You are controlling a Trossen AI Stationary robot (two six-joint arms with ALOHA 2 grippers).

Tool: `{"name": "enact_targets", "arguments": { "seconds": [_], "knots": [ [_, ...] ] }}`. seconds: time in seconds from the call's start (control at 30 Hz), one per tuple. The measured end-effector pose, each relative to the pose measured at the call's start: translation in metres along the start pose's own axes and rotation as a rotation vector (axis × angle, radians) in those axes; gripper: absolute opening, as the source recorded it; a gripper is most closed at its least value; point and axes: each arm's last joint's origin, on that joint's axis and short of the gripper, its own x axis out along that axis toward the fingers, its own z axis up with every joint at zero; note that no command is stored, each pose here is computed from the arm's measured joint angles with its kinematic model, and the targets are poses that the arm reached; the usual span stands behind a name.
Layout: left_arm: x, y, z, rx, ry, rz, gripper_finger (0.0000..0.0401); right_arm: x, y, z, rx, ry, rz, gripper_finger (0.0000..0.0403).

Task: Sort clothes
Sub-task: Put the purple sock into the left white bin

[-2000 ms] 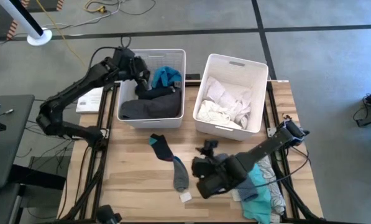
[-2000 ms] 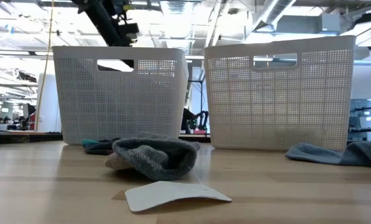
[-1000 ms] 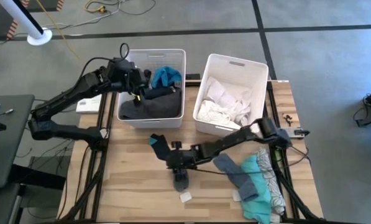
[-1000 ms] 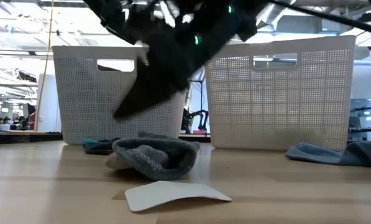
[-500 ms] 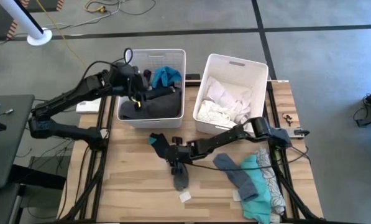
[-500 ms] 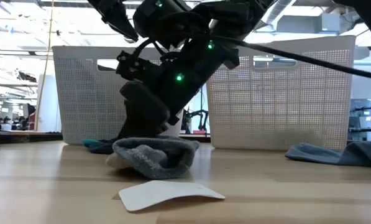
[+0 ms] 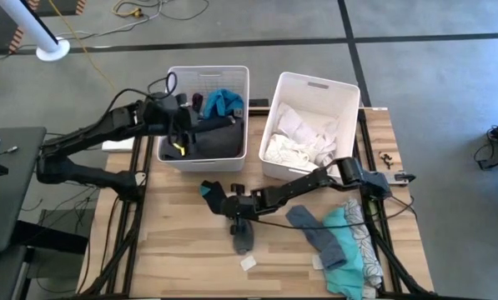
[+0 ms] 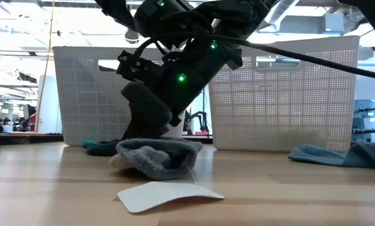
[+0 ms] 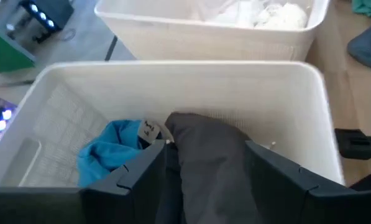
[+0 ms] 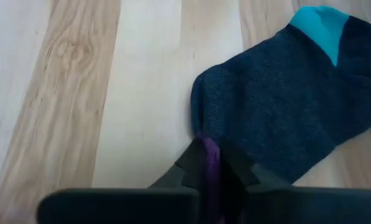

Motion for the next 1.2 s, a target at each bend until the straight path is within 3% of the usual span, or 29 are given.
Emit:
{"name": "enact_targets", "arguments": {
  "seconds": [0.13, 0.47, 0.7, 0.93, 1.2],
  "knots": [
    [-0.013, -0.006, 0.004, 0.013, -0.051, 0.002, 0.0206, -0.001, 0.003, -0.001, -0.038, 0.002, 0.003, 0.0011],
    [-0.055, -0.021, 0.009, -0.004, -0.217, -0.049, 0.0206, -0.017, 0.008, 0.005, -0.089, 0.022, 0.019, 0.0007],
    [-0.075, -0.032, 0.008, -0.025, -0.276, -0.121, 0.0206, -0.058, 0.014, 0.029, -0.145, -0.056, 0.022, 0.0006],
    [-0.076, -0.042, 0.008, -0.016, -0.256, -0.185, 0.0206, -0.089, 0.016, 0.042, -0.177, -0.087, 0.002, 0.0005],
    [-0.075, -0.049, 0.009, -0.002, -0.248, -0.218, 0.0206, -0.086, 0.014, 0.025, -0.132, 0.087, 0.055, 0.0023]
  ]
}}
